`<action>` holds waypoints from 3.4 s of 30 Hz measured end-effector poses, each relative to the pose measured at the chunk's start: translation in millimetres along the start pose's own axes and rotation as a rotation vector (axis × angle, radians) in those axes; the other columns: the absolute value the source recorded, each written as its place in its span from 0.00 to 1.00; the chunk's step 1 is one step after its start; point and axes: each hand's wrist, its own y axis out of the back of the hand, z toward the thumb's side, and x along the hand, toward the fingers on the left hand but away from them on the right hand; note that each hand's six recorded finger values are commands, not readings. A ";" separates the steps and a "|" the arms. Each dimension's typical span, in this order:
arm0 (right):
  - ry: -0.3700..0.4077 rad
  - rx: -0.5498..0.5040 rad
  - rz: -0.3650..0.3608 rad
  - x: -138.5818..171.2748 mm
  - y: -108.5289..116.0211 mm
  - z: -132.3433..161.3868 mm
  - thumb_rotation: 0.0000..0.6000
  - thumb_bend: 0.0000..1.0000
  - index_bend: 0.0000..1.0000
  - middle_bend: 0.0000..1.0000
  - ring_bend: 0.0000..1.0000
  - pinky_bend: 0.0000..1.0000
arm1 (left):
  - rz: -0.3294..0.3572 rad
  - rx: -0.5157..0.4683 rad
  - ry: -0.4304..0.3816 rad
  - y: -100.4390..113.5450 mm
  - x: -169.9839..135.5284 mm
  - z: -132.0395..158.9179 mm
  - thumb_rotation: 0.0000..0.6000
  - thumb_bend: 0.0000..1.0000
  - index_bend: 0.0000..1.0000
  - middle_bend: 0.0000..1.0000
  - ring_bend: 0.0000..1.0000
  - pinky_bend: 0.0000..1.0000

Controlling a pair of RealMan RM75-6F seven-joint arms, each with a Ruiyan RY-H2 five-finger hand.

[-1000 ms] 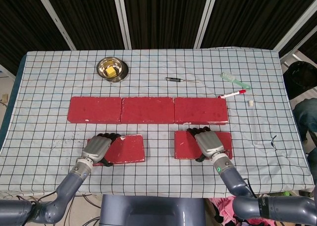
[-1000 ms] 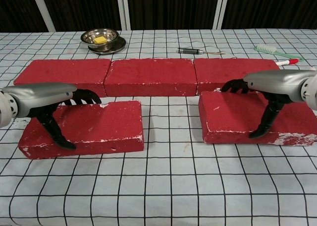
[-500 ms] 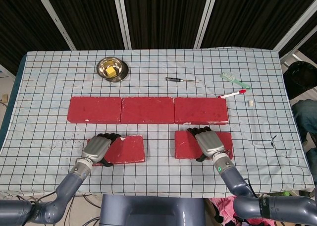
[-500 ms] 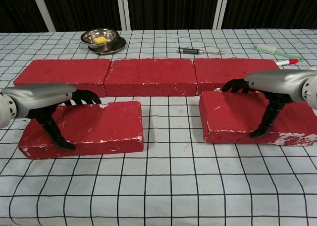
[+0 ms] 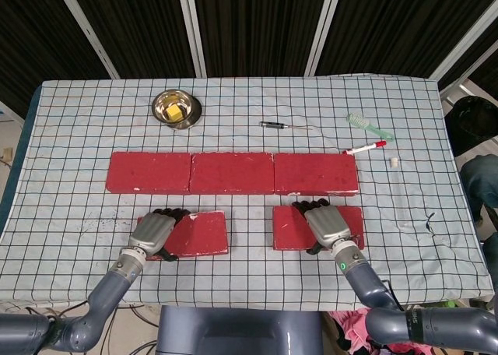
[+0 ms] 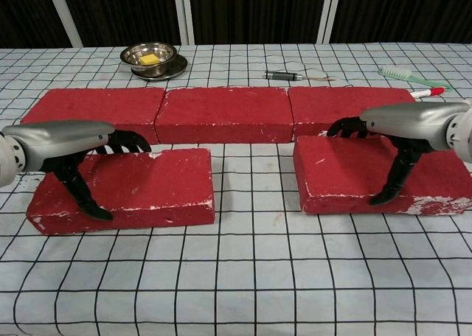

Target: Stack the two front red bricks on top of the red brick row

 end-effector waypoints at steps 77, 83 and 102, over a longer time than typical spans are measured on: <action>0.023 0.004 0.032 -135.6 129.9 65.3 1.00 0.00 0.12 0.20 0.18 0.13 | 0.060 0.061 -0.094 141.4 110.9 -47.0 1.00 0.27 0.19 0.22 0.15 0.24; 0.013 0.011 0.019 -138.1 130.8 64.8 1.00 0.00 0.12 0.20 0.18 0.13 | 0.048 0.059 -0.093 141.1 111.2 -47.8 1.00 0.27 0.19 0.22 0.15 0.24; 0.014 0.012 0.029 -139.2 126.9 65.4 1.00 0.00 0.12 0.20 0.18 0.13 | 0.039 0.080 -0.080 139.3 119.1 -47.3 1.00 0.27 0.18 0.22 0.15 0.24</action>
